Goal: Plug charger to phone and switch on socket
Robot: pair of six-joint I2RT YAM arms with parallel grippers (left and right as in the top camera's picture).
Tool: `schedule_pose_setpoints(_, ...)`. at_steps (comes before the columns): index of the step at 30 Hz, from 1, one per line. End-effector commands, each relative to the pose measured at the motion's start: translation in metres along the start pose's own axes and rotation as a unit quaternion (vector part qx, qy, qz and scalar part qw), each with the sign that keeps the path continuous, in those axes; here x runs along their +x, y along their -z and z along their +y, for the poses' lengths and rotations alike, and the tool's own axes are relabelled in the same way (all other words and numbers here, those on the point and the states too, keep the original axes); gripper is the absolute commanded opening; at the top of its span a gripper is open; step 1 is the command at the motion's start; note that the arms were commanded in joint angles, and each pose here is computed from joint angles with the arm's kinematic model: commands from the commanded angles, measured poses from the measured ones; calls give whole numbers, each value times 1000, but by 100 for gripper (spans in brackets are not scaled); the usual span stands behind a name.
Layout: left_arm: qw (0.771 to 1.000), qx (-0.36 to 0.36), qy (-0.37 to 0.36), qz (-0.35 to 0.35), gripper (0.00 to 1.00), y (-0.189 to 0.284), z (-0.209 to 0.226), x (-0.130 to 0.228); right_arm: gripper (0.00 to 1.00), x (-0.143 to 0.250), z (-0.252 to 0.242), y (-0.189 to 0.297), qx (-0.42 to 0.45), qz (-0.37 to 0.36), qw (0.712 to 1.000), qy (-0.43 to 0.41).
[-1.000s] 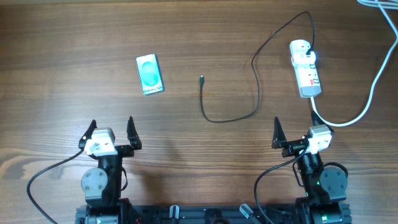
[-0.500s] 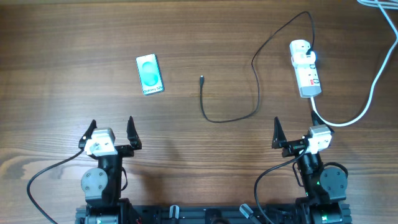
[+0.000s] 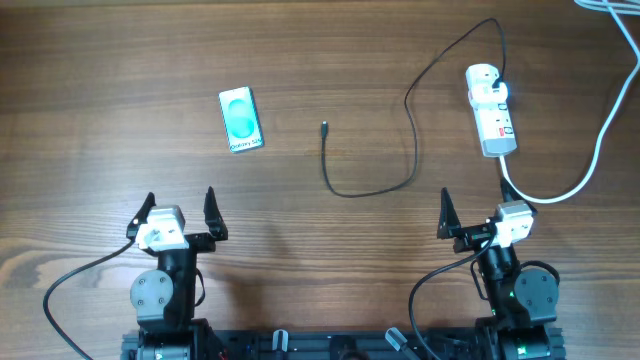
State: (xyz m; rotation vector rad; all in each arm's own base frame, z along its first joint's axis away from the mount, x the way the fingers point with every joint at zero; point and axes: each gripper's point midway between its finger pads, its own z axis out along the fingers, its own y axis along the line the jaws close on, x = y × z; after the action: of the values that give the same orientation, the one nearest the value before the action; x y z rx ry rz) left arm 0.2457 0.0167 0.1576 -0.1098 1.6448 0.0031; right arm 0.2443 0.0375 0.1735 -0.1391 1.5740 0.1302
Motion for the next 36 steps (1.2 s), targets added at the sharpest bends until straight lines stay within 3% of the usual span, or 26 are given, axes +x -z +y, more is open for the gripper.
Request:
schedule_pose_setpoints(1,1000,8,-8,1,100,0,-3,2,100,-2,0,1,1,-5,1000,1)
schedule_pose_setpoints(18,1000,2,-8,0,100,0,-1,2,100,-1,0,0,1,-3,1000,1)
schedule_pose_setpoints(27,1000,2,-8,-3,100,0,-1,0,100,27,0,-6,0,58,998,-2)
schedule_pose_setpoints(31,1000,2,-8,-2,100,0,-1,1,100,10,0,-7,1,23,1000,0)
schedule_pose_setpoints(36,1000,2,-8,0,100,0,-1,1,100,13,0,-7,1,30,1000,-1)
